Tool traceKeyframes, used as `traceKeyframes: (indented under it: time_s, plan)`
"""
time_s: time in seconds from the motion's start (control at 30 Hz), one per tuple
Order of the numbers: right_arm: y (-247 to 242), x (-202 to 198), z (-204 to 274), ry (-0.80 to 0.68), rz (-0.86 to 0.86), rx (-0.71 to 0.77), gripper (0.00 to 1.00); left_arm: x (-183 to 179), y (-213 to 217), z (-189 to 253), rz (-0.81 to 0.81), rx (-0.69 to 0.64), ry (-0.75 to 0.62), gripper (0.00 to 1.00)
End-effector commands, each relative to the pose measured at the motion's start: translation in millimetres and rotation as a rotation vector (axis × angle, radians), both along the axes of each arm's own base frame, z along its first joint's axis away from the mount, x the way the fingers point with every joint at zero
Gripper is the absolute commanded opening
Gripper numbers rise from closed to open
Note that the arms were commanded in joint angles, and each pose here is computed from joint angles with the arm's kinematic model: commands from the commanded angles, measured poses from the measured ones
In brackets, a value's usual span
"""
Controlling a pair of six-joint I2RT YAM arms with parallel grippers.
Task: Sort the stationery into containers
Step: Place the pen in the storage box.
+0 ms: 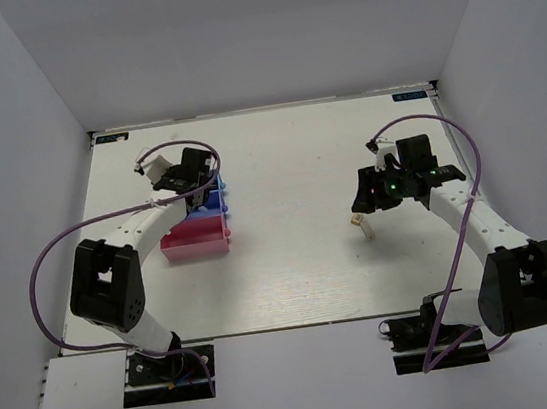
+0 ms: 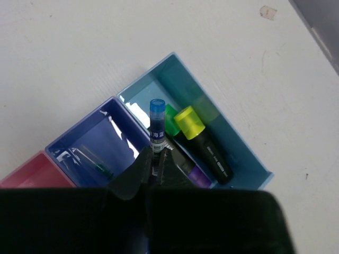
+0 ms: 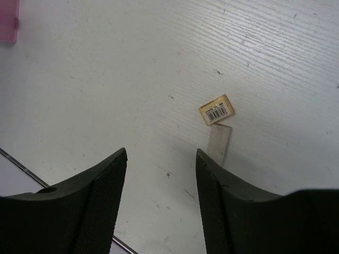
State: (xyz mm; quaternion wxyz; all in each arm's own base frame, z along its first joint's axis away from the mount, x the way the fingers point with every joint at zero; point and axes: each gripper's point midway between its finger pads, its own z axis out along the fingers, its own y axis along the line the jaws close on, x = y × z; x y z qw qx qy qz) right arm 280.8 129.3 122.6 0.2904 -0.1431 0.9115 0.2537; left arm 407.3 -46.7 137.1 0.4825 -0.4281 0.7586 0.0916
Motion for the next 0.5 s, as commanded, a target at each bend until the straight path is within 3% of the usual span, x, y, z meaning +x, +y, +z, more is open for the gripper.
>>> traceKeyframes:
  time_s: [0.0, 0.33, 0.47]
  plan:
    - [3, 4, 9, -0.028, 0.021, 0.026, 0.6, -3, 4, 0, 0.031, -0.012, -0.037, 0.15]
    - [-3, 6, 8, -0.032, -0.002, 0.005, 0.63, -2, -2, 11, -0.041, -0.009, -0.048, 0.54]
    - [-10, 9, 4, -0.049, -0.003, -0.039, 0.63, -2, -3, 29, -0.074, 0.001, -0.067, 0.56]
